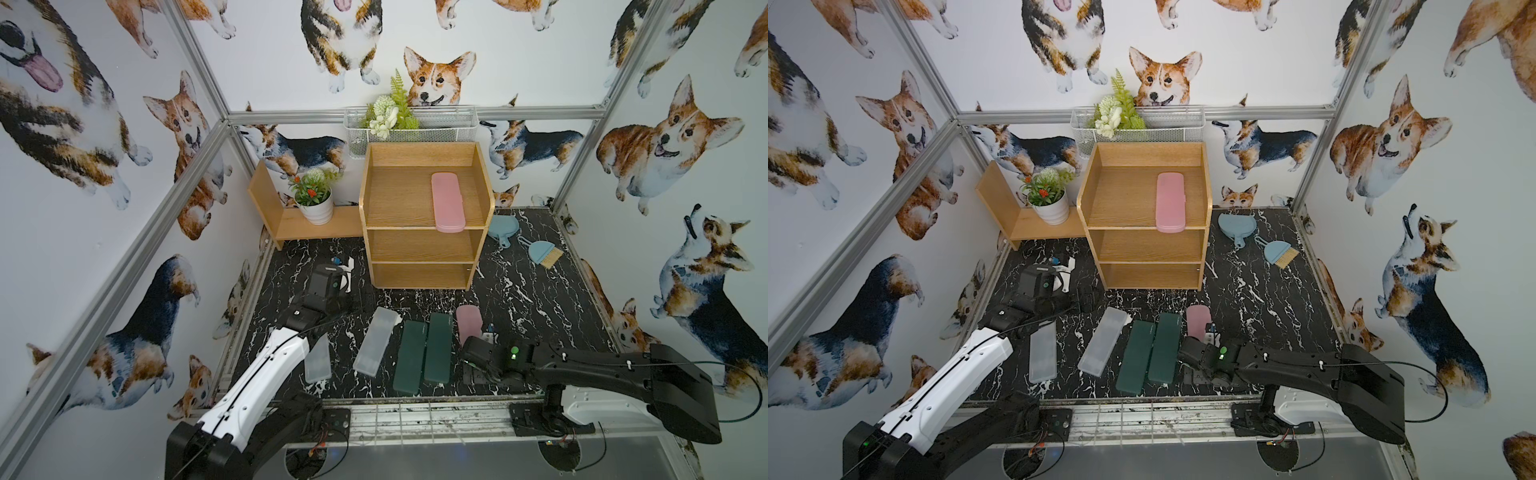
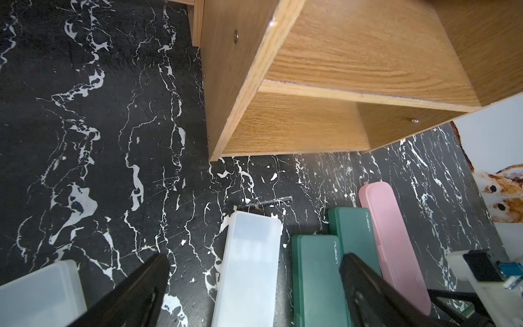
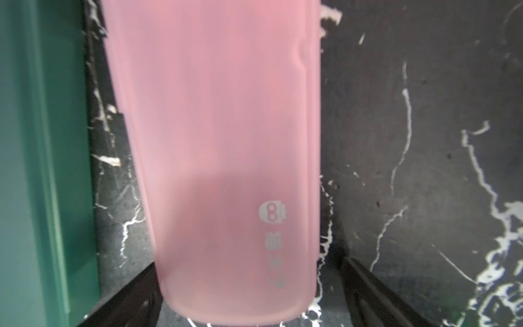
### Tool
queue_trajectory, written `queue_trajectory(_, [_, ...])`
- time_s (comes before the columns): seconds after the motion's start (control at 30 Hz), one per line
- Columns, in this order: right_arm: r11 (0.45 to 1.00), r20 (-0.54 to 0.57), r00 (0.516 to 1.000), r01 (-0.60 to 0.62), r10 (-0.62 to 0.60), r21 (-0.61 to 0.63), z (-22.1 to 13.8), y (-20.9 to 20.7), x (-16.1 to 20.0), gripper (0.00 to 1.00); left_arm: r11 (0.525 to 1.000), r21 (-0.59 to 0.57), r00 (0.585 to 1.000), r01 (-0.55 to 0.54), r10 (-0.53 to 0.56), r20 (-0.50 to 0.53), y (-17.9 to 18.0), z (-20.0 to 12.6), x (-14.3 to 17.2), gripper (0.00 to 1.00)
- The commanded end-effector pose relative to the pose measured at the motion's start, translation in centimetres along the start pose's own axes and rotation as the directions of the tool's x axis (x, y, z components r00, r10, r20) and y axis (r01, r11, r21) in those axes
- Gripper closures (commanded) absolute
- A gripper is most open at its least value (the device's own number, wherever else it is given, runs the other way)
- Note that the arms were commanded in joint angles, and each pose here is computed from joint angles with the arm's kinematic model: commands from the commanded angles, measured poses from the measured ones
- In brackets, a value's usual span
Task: Place the pencil cases on the shelf according to color
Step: Pick up the pencil case from the center of the board.
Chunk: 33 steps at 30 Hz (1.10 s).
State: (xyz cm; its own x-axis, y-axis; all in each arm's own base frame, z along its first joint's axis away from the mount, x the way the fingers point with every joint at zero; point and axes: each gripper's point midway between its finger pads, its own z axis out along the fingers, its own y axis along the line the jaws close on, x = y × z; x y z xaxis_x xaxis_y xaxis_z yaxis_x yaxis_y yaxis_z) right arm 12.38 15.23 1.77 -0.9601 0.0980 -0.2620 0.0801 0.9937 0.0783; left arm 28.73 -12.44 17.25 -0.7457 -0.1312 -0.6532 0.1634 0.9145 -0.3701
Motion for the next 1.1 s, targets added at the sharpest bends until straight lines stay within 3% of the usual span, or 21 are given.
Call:
queue_trajectory(0.0, [1.0,0.008,1.0,-0.001,0.001,0.003,0.7,0.3,-0.1,0.01,1.0,-0.002,1.0,-0.007,0.007,0.006,0.1,0.0,-0.1,0.01])
queue_trajectory(0.57, [1.0,-0.017,1.0,-0.005,0.005,0.014,2.2,0.1,1.6,0.14,1.0,-0.002,1.0,-0.008,0.009,0.014,0.0,-0.3,-0.2,0.01])
queue_trajectory(1.07, [0.999,0.058,0.998,0.037,-0.038,0.028,-1.6,1.5,0.4,0.45,1.0,-0.005,1.0,-0.01,0.01,0.021,0.1,-0.5,-0.2,0.01])
